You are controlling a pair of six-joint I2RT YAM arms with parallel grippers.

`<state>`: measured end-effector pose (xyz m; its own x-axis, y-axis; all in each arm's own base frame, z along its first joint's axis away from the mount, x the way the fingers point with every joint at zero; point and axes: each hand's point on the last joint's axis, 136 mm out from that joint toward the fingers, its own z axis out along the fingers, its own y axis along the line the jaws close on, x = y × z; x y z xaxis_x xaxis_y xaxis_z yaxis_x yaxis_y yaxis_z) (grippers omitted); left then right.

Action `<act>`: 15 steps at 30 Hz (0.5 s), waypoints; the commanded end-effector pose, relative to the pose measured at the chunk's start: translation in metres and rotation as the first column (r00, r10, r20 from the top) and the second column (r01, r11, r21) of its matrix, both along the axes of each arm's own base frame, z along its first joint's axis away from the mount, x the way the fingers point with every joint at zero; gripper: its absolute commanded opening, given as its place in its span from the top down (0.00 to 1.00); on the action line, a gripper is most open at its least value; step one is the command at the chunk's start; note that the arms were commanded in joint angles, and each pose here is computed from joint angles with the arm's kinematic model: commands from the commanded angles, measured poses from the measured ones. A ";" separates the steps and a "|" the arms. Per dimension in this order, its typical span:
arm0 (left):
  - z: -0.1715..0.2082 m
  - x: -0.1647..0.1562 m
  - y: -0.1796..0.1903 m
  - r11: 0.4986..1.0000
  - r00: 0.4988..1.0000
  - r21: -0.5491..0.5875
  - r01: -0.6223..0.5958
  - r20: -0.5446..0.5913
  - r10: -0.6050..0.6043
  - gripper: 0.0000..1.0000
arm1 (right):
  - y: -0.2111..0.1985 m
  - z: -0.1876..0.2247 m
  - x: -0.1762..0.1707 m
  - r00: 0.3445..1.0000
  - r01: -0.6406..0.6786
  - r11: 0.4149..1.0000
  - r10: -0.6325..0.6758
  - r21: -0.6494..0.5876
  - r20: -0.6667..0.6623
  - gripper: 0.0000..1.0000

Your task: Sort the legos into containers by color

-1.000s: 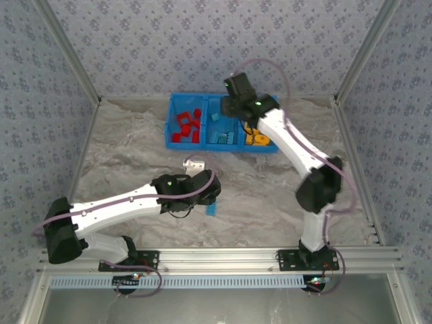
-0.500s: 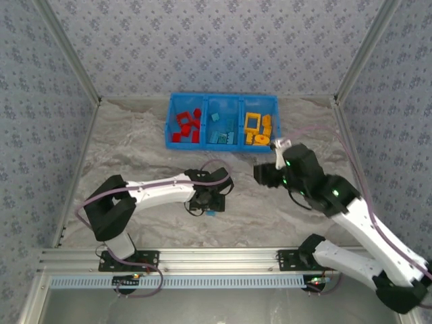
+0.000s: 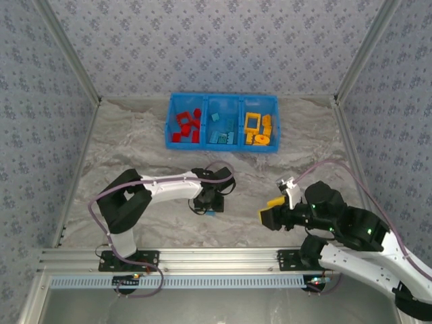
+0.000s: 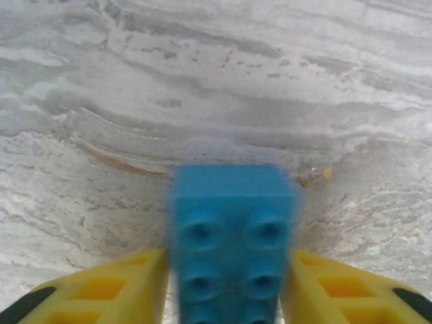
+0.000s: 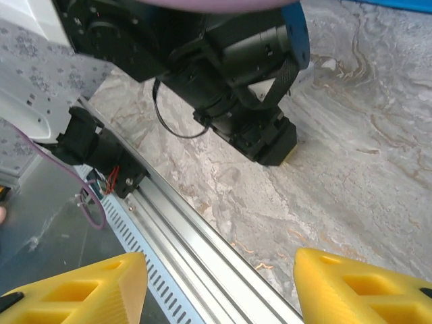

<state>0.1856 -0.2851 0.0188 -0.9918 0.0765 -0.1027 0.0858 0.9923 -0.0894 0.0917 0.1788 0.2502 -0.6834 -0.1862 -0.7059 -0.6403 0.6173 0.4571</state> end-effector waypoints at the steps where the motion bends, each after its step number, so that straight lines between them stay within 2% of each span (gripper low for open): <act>1: 0.005 0.011 -0.012 0.999 0.999 -0.034 0.008 0.039 -0.007 0.63 | -0.001 -0.005 0.001 1.000 0.007 1.000 -0.007 -0.015 0.020 0.38; 5: 0.022 0.019 -0.009 0.999 0.995 -0.031 0.011 0.102 -0.007 0.67 | 0.001 0.000 0.005 0.998 0.007 1.000 -0.006 -0.011 0.068 0.38; 9: 0.056 0.033 -0.012 0.999 0.986 -0.030 0.042 0.160 -0.037 0.68 | 0.005 0.009 0.013 0.990 0.013 1.000 -0.014 0.006 0.139 0.38; 15: 0.112 0.082 -0.022 0.993 0.968 -0.092 0.068 0.247 -0.043 0.68 | 0.018 0.043 0.046 0.932 0.063 0.998 -0.061 0.006 0.357 0.37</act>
